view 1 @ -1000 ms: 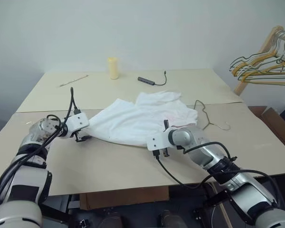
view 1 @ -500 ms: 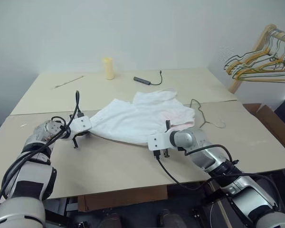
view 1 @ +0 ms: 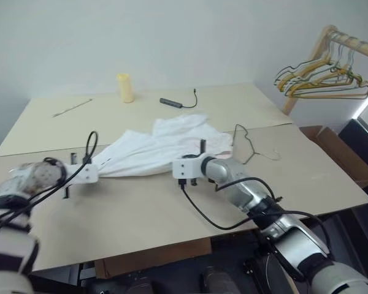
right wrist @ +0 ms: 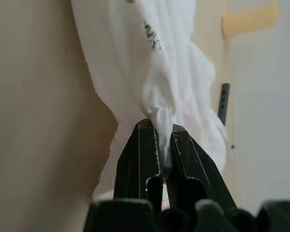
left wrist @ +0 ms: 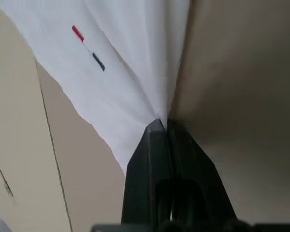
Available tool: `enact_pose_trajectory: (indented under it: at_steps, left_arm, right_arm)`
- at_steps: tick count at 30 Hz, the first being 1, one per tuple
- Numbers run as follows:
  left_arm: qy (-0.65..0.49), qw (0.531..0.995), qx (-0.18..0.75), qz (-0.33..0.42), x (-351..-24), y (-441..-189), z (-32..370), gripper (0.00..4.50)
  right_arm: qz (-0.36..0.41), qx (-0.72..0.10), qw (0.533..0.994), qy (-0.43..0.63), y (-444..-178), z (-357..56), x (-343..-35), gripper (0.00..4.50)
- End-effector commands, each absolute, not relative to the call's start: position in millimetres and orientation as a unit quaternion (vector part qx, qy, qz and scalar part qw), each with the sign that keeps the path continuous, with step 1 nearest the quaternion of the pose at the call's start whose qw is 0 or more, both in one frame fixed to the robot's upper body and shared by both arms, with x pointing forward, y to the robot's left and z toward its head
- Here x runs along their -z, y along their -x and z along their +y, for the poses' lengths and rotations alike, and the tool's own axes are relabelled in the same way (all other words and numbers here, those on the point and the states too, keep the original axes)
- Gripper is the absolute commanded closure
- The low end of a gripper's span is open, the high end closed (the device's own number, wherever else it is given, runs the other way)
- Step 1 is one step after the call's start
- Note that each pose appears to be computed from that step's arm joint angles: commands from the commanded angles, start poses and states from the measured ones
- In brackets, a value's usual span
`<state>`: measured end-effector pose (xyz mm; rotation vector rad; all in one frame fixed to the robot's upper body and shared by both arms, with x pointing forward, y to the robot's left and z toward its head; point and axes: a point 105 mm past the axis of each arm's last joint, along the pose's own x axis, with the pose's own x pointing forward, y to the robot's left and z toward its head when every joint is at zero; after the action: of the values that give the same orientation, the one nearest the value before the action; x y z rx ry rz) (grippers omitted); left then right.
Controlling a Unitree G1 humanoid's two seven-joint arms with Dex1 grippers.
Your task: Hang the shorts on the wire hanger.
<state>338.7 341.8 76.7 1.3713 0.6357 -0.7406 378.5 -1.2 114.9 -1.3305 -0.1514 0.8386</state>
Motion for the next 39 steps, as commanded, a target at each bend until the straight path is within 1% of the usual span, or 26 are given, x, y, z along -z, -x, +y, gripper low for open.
enact_pose_trajectory:
  at_steps: [1, 3, 5, 6, 8, 10, 15, 20, 22, 25, 27, 30, 33, 36, 38, 39]
  left_arm:
    - [-0.602, 0.649, 0.296, 0.359, -90, -302, 381, 4.47]
    - [-0.581, 0.632, 0.307, 0.412, -90, -267, 389, 4.47]
    - [-0.557, 0.623, 0.318, 0.448, -90, -241, 385, 4.47]
    - [-0.542, 0.621, 0.323, 0.465, -89, -228, 381, 4.47]
    - [-0.518, 0.620, 0.335, 0.484, -90, -205, 367, 4.47]
    - [-0.498, 0.637, 0.351, 0.472, -94, -194, 346, 4.47]
    - [-0.476, 0.660, 0.407, 0.415, -112, -189, 296, 4.47]
    - [-0.473, 0.652, 0.462, 0.371, -125, -191, 264, 4.47]
    - [-0.469, 0.648, 0.475, 0.366, -126, -191, 259, 4.47]
    - [-0.467, 0.640, 0.483, 0.372, -126, -191, 261, 4.47]
    - [-0.469, 0.632, 0.486, 0.381, -123, -189, 266, 4.47]
    - [-0.466, 0.617, 0.503, 0.386, -119, -183, 265, 4.47]
    - [-0.441, 0.612, 0.535, 0.380, -120, -171, 253, 4.47]
    - [-0.432, 0.601, 0.550, 0.386, -117, -162, 252, 4.47]
    - [-0.428, 0.600, 0.553, 0.388, -110, -160, 253, 4.47]
    - [-0.430, 0.601, 0.549, 0.390, -106, -161, 256, 4.47]
  right_arm:
    - [-0.123, -0.356, 0.696, 0.611, -386, -1, -129, 4.50]
    - [-0.159, -0.388, 0.680, 0.601, -376, 10, -129, 4.50]
    - [-0.171, -0.412, 0.664, 0.600, -370, 11, -127, 4.50]
    - [-0.165, -0.436, 0.647, 0.603, -364, 8, -121, 4.50]
    - [-0.138, -0.487, 0.598, 0.621, -351, -6, -109, 4.50]
    - [-0.100, -0.529, 0.566, 0.624, -338, -23, -101, 4.50]
    - [-0.023, -0.589, 0.488, 0.644, -314, -60, -91, 4.50]
    - [0.039, -0.586, 0.458, 0.667, -318, -78, -79, 4.50]
    - [0.048, -0.587, 0.462, 0.663, -319, -78, -78, 4.50]
    - [0.066, -0.607, 0.443, 0.656, -309, -82, -74, 4.50]
    - [0.050, -0.618, 0.425, 0.660, -303, -82, -71, 4.50]
    - [0.023, -0.619, 0.415, 0.666, -301, -82, -68, 4.50]
    - [0.022, -0.622, 0.406, 0.669, -298, -89, -67, 4.50]
    - [0.023, -0.630, 0.399, 0.666, -294, -95, -68, 4.50]
    - [0.017, -0.635, 0.394, 0.664, -292, -97, -68, 4.50]
    - [0.017, -0.638, 0.400, 0.658, -291, -96, -68, 4.50]
